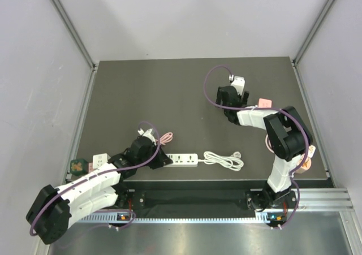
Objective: Pull the plug off the socket
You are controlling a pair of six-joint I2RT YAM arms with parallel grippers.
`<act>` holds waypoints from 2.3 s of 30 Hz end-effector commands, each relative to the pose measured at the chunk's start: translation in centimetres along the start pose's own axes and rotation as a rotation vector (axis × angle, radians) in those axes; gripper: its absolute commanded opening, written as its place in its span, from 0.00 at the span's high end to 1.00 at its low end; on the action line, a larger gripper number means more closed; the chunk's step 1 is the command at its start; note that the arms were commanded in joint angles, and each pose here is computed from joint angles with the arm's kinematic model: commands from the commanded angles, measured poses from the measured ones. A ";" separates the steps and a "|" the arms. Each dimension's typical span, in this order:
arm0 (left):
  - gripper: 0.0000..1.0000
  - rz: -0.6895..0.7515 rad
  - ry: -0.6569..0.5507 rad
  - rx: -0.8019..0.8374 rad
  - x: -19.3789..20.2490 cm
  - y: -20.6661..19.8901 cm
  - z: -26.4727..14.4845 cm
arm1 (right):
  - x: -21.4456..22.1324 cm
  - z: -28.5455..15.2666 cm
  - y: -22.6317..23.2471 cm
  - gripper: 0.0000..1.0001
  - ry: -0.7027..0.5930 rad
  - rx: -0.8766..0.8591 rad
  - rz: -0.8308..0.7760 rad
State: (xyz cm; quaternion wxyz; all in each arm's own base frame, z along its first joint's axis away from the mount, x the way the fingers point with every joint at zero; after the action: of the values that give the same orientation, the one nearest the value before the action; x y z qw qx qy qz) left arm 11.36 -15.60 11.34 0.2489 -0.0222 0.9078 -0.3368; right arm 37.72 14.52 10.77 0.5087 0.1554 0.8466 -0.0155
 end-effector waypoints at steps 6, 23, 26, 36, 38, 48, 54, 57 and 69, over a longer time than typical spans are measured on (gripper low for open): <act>1.00 0.014 -0.036 0.026 -0.8 -0.8 -0.3 | -4.1 -2.4 1.1 0.00 0.040 -0.058 -0.078; 1.00 0.027 -0.070 0.019 -1.6 -1.5 -1.2 | -6.1 -10.3 -0.8 0.00 0.163 -0.137 -0.122; 1.00 0.034 -0.066 0.037 -1.9 -1.9 -1.2 | -5.5 -11.7 -1.8 0.01 0.203 -0.138 -0.103; 0.64 0.127 -0.042 0.238 -3.6 -5.7 -0.9 | -5.1 -17.1 -6.2 0.00 0.294 -0.053 -0.048; 0.54 0.148 -0.049 0.263 -4.0 -6.7 -0.8 | -5.0 -18.1 -6.8 0.00 0.306 -0.057 -0.010; 0.42 0.229 -0.005 0.352 -3.5 -12.9 1.4 | -5.3 -22.2 -8.9 0.01 0.351 -0.063 0.065; 0.45 0.273 0.022 0.387 -2.5 -17.5 4.4 | -6.6 -23.6 -9.3 0.00 0.308 -0.079 0.103; 0.45 0.291 0.052 0.379 -2.0 -19.0 7.4 | -7.5 -24.3 -9.8 0.00 0.294 -0.034 0.102; 0.41 0.425 -0.018 0.468 -2.3 -25.5 18.2 | -10.0 -25.9 -14.1 0.00 0.116 0.151 0.183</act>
State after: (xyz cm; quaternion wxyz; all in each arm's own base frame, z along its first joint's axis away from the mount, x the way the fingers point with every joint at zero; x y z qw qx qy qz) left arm 17.05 -43.07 14.35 0.2594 0.2043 0.8331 -0.4439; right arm 16.48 5.05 29.19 0.4162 0.2394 0.8772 0.0014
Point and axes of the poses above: each gripper's point midway between its finger pads, its own z axis out along the fingers, its own y axis along the line the jaws close on, x = y × z, the point moved 9 cm from there along -z, back along the fingers, and after that the axes turned 7 degrees about z, right-handed, at the moved point
